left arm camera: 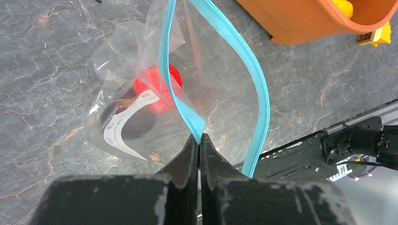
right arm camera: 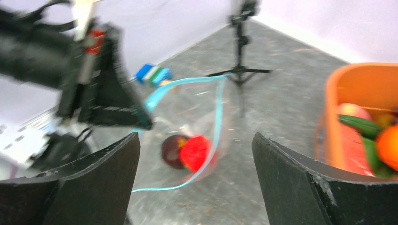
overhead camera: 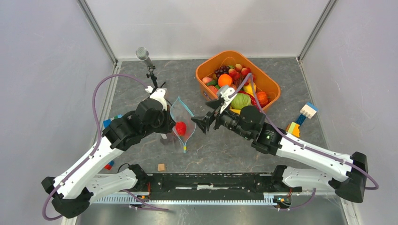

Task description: Place the food in the zip-top bag and seal the zipper

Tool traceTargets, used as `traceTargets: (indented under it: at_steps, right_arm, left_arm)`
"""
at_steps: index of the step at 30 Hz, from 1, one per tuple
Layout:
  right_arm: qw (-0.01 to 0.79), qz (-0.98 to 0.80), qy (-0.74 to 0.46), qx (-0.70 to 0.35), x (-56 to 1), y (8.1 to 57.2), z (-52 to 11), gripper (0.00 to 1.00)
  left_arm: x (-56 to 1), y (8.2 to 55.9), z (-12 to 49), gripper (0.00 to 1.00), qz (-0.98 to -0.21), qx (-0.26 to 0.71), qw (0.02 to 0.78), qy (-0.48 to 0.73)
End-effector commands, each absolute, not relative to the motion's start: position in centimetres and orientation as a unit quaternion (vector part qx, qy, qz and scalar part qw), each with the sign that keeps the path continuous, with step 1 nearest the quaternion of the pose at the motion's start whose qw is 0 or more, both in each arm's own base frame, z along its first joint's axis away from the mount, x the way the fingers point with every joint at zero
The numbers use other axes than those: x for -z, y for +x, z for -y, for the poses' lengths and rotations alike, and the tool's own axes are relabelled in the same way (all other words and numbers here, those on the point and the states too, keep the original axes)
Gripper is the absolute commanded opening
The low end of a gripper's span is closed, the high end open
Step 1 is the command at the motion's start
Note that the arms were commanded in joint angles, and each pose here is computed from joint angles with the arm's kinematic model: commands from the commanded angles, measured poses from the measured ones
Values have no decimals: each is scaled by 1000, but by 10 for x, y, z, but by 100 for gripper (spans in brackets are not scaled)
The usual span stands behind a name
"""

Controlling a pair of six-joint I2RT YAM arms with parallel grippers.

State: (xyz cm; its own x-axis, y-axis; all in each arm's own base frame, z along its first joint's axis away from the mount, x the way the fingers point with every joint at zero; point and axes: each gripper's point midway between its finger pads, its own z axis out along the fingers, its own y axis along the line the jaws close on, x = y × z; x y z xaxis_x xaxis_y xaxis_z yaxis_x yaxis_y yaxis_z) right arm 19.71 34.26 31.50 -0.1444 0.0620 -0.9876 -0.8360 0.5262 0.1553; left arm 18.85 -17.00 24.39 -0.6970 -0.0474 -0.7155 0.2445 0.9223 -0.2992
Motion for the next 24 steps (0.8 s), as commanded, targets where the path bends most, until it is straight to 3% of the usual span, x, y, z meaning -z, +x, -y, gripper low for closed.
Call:
traceTargets:
  at_steps: [1,5,8,14,24]
  right_arm:
    - [639,-714,-188,-217,-310,256,-285,93]
    - [611,-767,-131,-145,-285,301,-254,93]
    - [592,-791,-75,-132,-261,336,-235,98]
    - [557,-821,10,-125,-224,397,-220,98]
    - [521,-839,73,-141,-190,444,-224,98]
  left_arm:
    - [-253,192,171,2,-893,203,401,35]
    - [-251,192,174,2,-892,208,398,41]
    - [-249,191,178,2,-893,215,392,47]
    - [-241,188,183,2,-896,222,380,60]
    - [-231,186,185,2,-901,219,368,68]
